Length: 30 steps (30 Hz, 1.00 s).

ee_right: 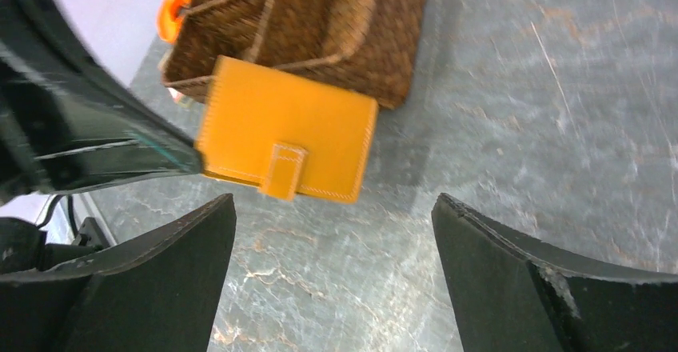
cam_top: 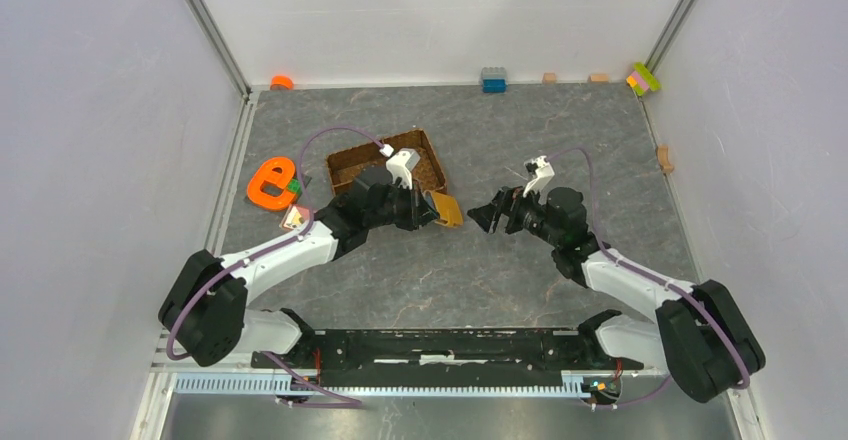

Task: Take the credit cards out of the card holder
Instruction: Pick up the card holder from the center of the board.

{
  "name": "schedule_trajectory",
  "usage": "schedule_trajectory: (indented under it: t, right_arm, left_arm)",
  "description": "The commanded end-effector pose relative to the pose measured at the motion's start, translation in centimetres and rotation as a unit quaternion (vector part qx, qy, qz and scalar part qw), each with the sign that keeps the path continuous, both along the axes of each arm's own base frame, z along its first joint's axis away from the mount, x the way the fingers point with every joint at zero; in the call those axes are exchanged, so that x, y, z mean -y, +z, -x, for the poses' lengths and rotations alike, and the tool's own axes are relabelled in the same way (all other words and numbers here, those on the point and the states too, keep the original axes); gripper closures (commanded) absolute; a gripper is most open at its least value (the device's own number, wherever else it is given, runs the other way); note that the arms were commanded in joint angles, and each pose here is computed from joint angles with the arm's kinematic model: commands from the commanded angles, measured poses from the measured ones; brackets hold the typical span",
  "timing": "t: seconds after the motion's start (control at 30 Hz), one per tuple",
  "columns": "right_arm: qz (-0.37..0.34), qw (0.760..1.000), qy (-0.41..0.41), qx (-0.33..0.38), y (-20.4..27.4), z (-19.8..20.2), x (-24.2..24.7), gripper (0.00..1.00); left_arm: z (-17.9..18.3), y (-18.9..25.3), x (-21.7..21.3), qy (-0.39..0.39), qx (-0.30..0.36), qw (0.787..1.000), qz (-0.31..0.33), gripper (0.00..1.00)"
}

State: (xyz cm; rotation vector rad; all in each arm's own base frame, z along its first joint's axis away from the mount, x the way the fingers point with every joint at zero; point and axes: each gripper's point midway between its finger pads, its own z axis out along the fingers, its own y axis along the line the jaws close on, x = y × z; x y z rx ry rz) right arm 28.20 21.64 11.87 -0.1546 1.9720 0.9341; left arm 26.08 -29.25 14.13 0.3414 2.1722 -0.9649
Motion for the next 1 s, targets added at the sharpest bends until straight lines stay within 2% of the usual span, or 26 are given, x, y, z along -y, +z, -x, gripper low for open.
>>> schedule_trajectory:
  t: [0.0,0.07,0.13,0.27,0.37,0.53,0.73,0.87,0.97]
  right_arm:
    - [-0.021,0.99,0.06,0.127,5.1,0.9,-1.3,0.02]
    - [-0.008,0.983,0.067,0.173,6.0,1.4,-1.7,0.02]
    - [0.019,0.978,0.053,0.203,6.4,1.4,-2.0,0.1]
    - [0.044,0.967,0.058,0.245,6.5,1.8,-2.8,0.16]
    - [0.034,0.945,0.075,0.318,7.4,3.5,-3.3,0.15]
    - [0.063,0.919,0.083,0.38,7.6,4.7,-3.8,0.17]
    - [0.136,0.882,0.106,0.439,7.0,5.8,-5.6,0.13]
    - [0.21,0.865,0.1,0.444,5.6,5.2,-6.1,0.11]
    - [0.241,0.858,0.08,0.445,5.1,4.7,-5.8,0.02]
  left_arm:
    - [-0.7,2.0,0.6,-0.016,0.049,0.999,0.016,0.98]
    - [-0.7,2.1,0.6,-0.014,0.049,0.999,0.015,0.98]
    - [-0.6,2.2,0.5,-0.013,0.052,0.998,0.015,0.98]
    - [-0.4,2.9,0.2,-0.012,0.06,0.998,0.02,0.98]
    - [-0.2,3.7,0.0,-0.012,0.071,0.997,0.026,0.98]
    - [0.0,5.3,-1.0,0.006,0.102,0.994,0.043,0.98]
    - [1.3,7.2,-0.4,-0.025,0.128,0.988,0.086,0.98]
    - [2.3,8.6,-0.2,-0.045,0.151,0.981,0.116,0.98]
    - [2.8,9.1,0.0,-0.058,0.159,0.977,0.131,0.98]
